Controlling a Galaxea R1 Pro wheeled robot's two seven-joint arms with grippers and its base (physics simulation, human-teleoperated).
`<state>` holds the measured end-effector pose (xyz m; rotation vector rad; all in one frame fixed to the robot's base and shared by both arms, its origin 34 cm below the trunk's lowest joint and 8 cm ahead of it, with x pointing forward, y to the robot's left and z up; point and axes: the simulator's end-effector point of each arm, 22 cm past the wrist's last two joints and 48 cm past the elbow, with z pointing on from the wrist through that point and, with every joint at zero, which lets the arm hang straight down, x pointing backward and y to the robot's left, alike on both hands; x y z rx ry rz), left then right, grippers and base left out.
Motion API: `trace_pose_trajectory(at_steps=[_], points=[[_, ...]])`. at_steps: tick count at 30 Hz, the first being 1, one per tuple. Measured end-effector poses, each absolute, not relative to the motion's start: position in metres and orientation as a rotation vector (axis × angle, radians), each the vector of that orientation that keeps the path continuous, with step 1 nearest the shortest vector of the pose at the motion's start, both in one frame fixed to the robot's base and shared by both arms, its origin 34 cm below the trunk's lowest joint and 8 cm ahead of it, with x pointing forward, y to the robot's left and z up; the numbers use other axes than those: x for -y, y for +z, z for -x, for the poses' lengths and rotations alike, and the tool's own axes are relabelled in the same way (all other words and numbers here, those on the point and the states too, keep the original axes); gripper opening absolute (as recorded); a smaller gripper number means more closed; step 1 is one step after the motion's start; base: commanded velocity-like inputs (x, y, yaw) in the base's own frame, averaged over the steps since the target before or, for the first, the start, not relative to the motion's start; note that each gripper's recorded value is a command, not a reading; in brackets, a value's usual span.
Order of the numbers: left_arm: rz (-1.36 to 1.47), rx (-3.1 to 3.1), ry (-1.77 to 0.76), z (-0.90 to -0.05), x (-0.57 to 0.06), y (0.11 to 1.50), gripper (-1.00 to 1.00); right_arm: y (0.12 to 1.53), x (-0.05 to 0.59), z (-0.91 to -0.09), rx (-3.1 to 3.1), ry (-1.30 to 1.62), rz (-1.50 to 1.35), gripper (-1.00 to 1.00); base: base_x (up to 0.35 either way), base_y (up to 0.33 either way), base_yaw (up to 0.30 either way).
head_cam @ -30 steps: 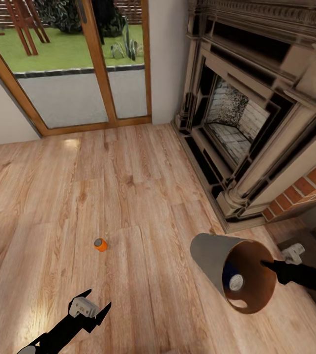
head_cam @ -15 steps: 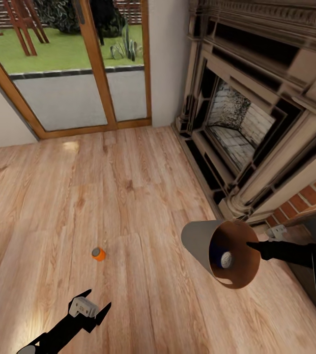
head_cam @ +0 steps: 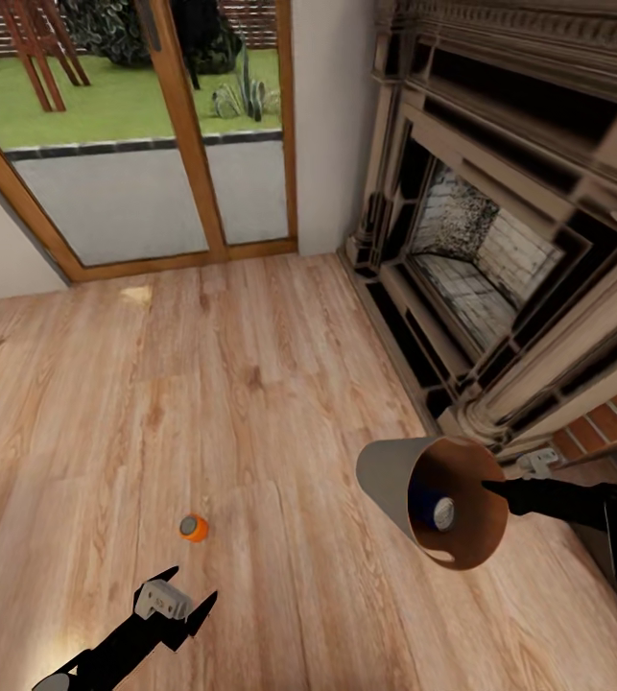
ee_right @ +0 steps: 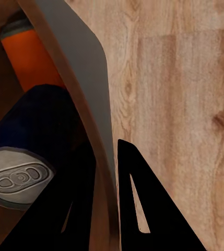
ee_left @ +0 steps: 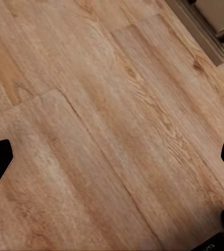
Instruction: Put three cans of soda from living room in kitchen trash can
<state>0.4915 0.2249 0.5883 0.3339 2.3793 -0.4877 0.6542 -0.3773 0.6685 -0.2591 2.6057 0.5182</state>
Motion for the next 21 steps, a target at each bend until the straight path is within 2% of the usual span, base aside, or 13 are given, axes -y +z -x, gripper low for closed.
trace_pose_trajectory(at_steps=[11,18,21], points=[[-0.329,-2.381,-0.489,-0.4914,-0.2261,0.5885,1.00,0.6674,0.3773,-0.6534,-2.606,0.522,0.252,-1.00,0.018,0.311,-0.191],[-0.328,-2.379,-0.488,-0.4919,-0.2263,0.5893,1.00,0.6665,0.3759,-0.6530,-2.604,0.525,0.256,-1.00,0.001,0.313,-0.047],[-0.328,-2.378,-0.488,-0.4921,-0.2263,0.5895,1.00,0.6651,0.3752,-0.6527,-2.599,0.526,0.270,-1.00,0.000,0.154,-0.005]])
